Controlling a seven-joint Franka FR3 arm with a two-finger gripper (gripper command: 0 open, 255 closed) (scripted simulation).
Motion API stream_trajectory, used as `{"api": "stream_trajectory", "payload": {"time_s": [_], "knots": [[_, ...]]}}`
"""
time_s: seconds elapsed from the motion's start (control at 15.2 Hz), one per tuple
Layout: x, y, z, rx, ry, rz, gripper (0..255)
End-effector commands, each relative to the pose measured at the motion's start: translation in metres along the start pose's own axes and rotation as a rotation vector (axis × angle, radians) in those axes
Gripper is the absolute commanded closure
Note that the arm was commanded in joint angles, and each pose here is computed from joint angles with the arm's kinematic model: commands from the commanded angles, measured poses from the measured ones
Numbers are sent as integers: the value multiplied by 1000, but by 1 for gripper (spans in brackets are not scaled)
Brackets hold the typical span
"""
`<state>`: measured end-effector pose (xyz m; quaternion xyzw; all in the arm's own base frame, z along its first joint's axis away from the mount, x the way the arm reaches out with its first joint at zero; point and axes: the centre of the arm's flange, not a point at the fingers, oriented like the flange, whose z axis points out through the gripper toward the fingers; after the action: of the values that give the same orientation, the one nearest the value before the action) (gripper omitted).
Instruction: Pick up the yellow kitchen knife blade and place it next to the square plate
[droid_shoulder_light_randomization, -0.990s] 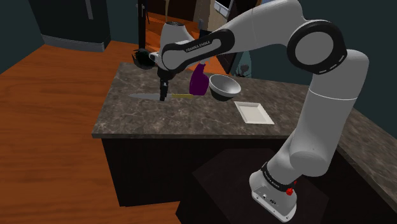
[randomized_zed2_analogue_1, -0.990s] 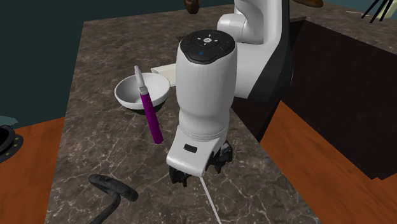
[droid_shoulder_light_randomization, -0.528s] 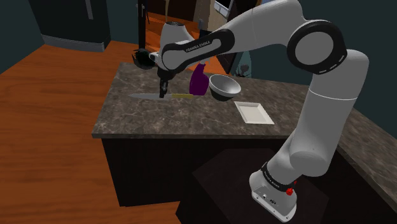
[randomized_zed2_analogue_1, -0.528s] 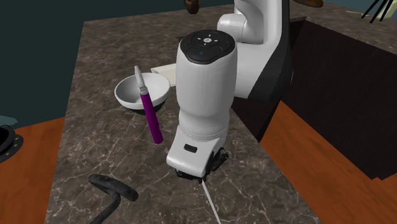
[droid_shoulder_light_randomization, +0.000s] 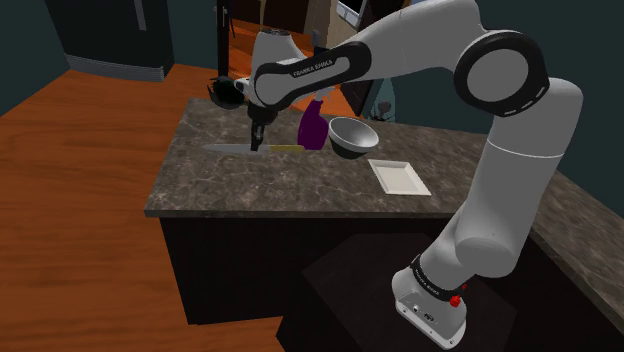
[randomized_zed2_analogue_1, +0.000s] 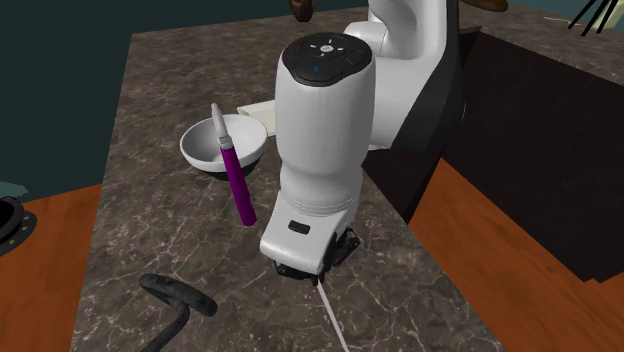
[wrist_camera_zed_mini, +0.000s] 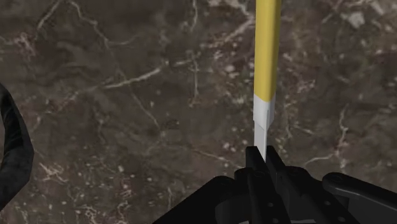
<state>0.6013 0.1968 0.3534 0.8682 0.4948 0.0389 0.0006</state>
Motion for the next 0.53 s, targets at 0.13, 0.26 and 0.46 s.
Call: {"api": "stream_trajectory", "payload": {"time_s": [0.13,0.26,0.46], "knots": [[1,1,-20,0,0,0,255],[2,1,-31,0,0,0,255],[3,2,-47,0,0,0,255]]}}
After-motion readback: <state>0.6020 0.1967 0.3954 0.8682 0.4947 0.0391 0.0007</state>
